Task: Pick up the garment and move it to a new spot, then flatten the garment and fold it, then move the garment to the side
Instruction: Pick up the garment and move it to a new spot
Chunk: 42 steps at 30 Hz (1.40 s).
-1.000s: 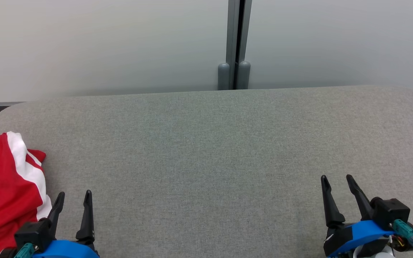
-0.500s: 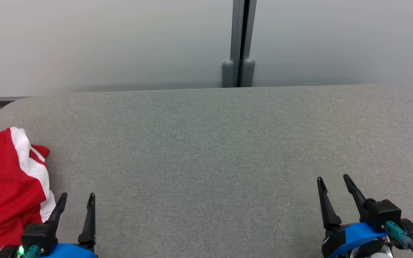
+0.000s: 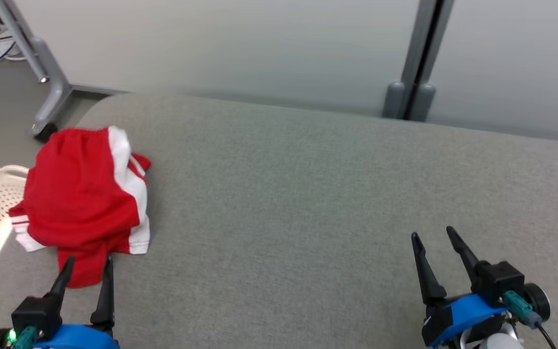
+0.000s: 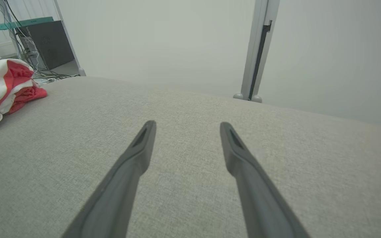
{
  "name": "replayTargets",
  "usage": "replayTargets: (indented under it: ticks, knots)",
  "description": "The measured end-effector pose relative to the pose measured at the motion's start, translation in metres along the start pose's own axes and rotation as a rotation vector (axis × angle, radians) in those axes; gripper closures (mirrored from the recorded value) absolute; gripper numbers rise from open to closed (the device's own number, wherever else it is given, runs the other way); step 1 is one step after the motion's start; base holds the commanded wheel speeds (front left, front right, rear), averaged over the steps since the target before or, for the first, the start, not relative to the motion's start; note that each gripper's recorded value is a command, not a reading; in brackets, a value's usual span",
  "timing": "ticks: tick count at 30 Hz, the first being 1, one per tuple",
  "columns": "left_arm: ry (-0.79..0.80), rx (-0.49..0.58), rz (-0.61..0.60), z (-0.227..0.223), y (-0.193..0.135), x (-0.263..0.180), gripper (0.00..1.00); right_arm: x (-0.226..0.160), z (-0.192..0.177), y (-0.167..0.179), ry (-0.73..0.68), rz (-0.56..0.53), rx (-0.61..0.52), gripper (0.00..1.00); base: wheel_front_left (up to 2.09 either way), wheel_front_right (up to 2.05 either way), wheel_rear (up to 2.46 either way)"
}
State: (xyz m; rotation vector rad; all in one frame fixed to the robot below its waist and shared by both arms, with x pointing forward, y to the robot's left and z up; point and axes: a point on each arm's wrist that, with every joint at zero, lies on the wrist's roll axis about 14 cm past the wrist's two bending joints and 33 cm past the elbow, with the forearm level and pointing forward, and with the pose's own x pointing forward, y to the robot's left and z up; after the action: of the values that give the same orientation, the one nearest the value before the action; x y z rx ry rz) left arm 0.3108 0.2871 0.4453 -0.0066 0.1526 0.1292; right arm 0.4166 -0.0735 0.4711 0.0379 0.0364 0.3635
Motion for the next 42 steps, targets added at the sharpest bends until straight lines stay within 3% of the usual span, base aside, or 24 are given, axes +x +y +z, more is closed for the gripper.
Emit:
replayTargets:
  ticks: [11, 21, 30, 42]
  knots:
    - [0.027, -0.040, 0.226, -0.015, 0.063, -0.059, 0.00, 0.035, -0.009, 0.087, 0.029, 0.256, -0.001, 0.00, 0.00, 0.00, 0.00]
    - [0.058, -0.056, 0.364, -0.025, 0.095, -0.099, 0.00, 0.048, -0.018, 0.149, 0.053, 0.436, 0.004, 0.00, 0.00, 0.00, 0.00]
    - [0.096, -0.078, 0.367, -0.031, 0.100, -0.093, 0.00, 0.049, -0.032, 0.152, 0.084, 0.451, 0.010, 0.00, 0.00, 0.00, 0.00]
    - [0.080, -0.062, 0.239, 0.003, 0.099, 0.015, 0.00, 0.068, -0.070, 0.114, 0.131, 0.381, 0.013, 0.00, 0.00, 0.00, 0.00]
